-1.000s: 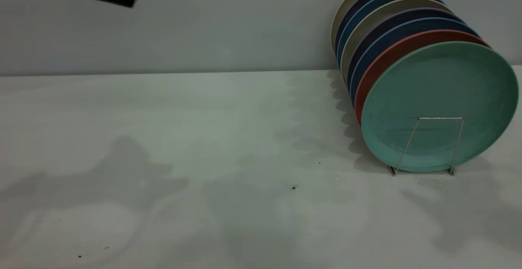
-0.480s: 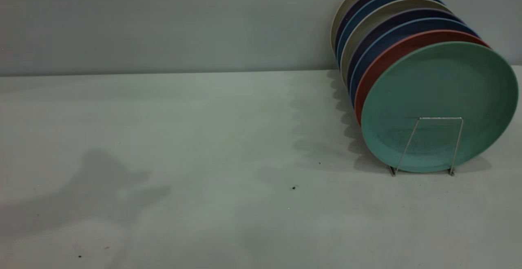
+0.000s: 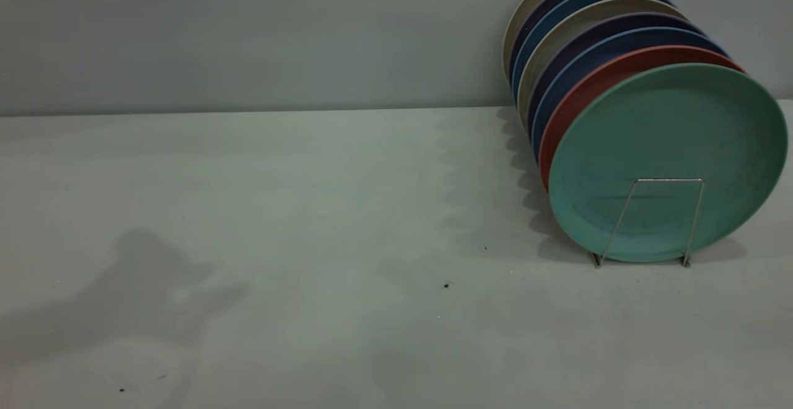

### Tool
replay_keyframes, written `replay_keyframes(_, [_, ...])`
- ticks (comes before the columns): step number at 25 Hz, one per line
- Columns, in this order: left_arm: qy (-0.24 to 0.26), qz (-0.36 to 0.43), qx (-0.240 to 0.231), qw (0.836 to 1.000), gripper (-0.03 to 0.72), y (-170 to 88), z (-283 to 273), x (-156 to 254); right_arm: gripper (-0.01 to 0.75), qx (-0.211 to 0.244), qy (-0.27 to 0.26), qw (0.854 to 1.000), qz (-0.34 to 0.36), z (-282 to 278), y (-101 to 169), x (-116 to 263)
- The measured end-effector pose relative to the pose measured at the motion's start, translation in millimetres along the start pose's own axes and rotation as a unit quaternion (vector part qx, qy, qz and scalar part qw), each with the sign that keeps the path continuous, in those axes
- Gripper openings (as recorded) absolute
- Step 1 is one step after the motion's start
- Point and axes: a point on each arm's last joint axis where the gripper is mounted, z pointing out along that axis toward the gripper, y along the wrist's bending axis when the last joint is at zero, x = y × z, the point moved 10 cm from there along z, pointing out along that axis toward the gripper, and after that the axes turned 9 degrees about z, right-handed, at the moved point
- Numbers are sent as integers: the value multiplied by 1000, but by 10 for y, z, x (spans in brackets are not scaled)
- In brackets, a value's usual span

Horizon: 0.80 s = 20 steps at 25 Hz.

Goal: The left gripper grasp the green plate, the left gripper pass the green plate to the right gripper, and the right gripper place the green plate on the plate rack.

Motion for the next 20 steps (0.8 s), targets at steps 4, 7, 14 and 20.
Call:
replay_keyframes(4, [16,0,-24,1000,570,-112,-204,73,344,4,18,1000,0,217,-12,235])
replay_keyframes(7, [25,8,-58,998,570,-254,-467,148,344,-2,25,1000,-1,345,11,344])
replay_keyframes(14, [26,3,-195,980,570,-537,-1256,466,344,-14,7,1000,-23,386,51,319])
replay_keyframes(20, [-17,-4,-284,959,570,-682,-1709,674,344,-13,6,1000,-11,394,47,317])
